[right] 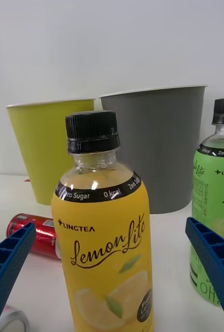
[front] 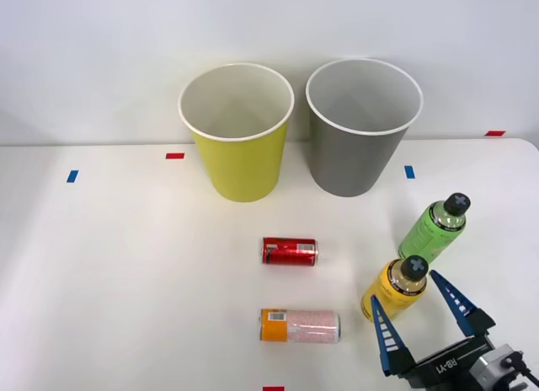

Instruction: Put cans in the gray bin, plastic bottles in the light green bin

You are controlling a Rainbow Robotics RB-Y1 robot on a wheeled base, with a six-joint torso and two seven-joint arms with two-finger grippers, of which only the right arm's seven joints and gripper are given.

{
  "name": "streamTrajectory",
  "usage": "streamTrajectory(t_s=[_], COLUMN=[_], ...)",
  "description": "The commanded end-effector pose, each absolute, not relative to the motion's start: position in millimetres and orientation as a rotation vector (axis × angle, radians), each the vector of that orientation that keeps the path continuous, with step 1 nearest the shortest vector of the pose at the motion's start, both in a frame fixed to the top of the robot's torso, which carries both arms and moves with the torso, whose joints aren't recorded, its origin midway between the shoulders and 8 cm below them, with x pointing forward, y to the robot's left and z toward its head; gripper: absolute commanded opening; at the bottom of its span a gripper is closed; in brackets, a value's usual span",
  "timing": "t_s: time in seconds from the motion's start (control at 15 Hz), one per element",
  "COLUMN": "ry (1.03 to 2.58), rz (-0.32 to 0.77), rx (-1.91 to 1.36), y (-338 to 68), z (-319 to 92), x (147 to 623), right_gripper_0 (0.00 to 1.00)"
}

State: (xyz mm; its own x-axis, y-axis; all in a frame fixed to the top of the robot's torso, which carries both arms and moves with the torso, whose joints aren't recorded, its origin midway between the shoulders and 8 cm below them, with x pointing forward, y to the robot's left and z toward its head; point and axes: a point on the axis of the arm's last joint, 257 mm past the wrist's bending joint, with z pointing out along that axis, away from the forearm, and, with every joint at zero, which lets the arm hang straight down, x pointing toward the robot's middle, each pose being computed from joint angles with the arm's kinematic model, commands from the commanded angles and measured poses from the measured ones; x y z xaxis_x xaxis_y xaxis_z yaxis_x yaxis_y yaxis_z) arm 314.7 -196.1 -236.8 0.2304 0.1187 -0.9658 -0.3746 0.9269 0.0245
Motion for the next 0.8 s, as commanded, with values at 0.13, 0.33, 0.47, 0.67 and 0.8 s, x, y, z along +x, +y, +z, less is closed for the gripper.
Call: streamTrajectory(t_s=[0.13,0.33,0.47,0.67,0.8], ry=[1.300,1.297,1.290,1.297,1.301], rz=[0.376,0.358,0.348,0.325,0.305], rx=[-0.181,-0.202,-0.206,-0.220,-0.231], y=[-185.6,-179.4,-177.8,-176.5,-175.7], z=[-236.4,-235.2,-233.2,-238.8,-246.8], x=[321.1,328.9,332.4,341.8,350.7], right_gripper_0=[1.00,1.00,1.00,1.00,1.00])
